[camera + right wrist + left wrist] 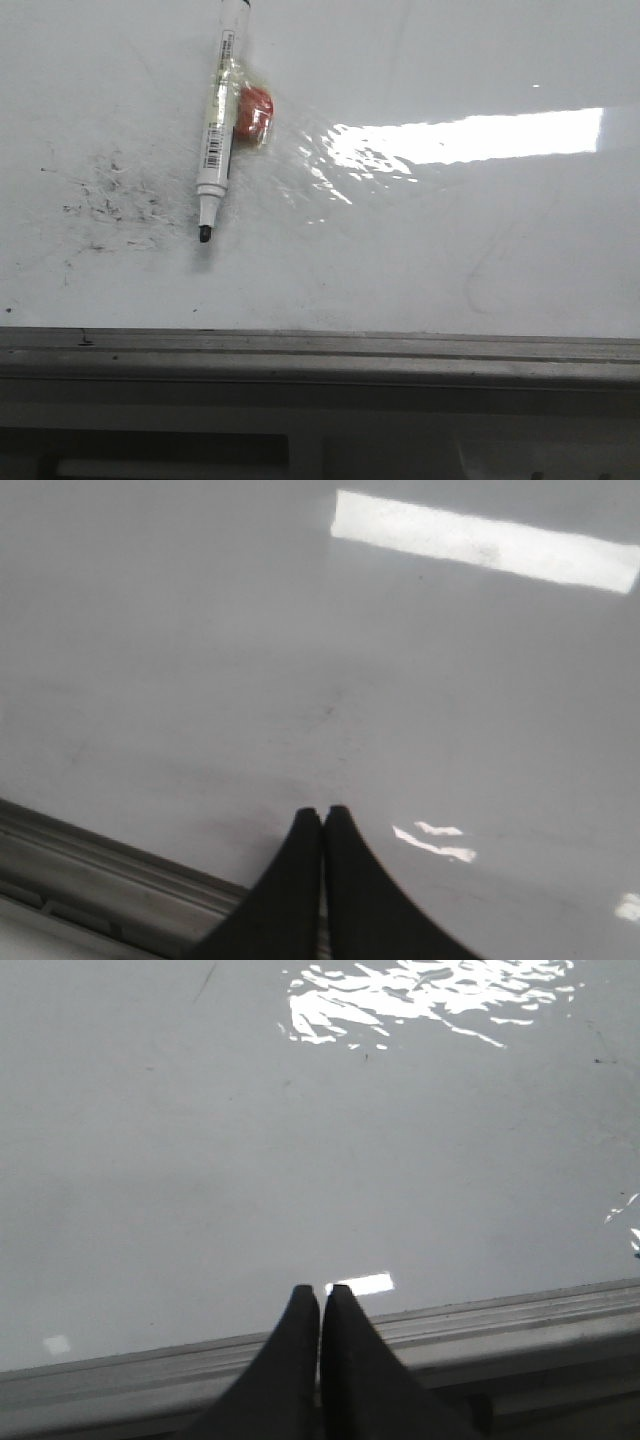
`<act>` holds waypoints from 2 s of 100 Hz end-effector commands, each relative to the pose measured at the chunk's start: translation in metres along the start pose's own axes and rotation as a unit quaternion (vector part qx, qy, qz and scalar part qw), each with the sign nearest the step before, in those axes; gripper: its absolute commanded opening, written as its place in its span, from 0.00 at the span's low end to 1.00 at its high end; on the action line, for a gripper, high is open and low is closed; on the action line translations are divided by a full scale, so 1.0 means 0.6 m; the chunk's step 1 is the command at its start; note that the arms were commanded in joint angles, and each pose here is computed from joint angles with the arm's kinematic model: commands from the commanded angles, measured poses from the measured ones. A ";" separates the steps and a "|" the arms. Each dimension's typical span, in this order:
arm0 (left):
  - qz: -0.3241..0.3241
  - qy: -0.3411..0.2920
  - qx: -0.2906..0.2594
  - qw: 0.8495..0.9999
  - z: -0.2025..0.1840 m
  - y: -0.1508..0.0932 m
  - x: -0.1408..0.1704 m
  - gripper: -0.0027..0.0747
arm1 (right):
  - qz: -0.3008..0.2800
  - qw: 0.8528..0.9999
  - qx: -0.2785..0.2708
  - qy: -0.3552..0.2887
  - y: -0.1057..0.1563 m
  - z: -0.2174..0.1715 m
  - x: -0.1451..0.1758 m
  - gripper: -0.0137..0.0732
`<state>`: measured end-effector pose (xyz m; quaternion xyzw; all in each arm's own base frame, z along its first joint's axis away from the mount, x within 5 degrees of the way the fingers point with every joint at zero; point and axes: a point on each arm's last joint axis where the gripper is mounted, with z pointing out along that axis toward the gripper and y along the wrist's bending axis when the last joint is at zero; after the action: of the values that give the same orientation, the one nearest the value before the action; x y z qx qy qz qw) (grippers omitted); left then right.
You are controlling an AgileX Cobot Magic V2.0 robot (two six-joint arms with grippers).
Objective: Write number 8 on whiteboard
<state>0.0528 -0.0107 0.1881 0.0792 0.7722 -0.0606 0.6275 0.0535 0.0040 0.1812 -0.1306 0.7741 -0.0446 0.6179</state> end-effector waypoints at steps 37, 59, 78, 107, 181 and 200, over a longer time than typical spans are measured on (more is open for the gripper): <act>-0.011 -0.031 0.000 0.999 0.003 0.000 0.008 0.01 | -0.011 1.000 0.008 -0.020 0.000 0.000 0.001 0.08; -0.011 -0.031 0.000 0.999 0.003 0.000 0.008 0.01 | -0.076 0.996 0.029 -0.036 -0.006 -0.001 -0.005 0.08; -0.026 -0.089 0.002 0.996 0.001 0.000 -0.010 0.01 | -0.091 0.987 0.039 -0.123 -0.006 -0.005 -0.031 0.08; -0.295 -0.112 0.049 0.948 -0.001 -0.004 -0.020 0.01 | 0.011 0.974 0.031 -0.226 -0.008 -0.016 -0.060 0.08; -0.200 0.014 0.089 0.976 -0.008 -0.026 -0.156 0.20 | 0.116 0.990 -0.035 -0.067 -0.032 -0.047 -0.185 0.16; -0.153 0.107 0.120 0.975 0.032 -0.039 -0.195 0.51 | 0.167 0.983 -0.071 -0.027 -0.030 -0.030 -0.220 0.53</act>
<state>0.0779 -0.0378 0.2815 0.0132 0.8266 -0.2401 0.5089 0.0587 0.0169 0.2944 -0.0559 0.7811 0.0993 0.6140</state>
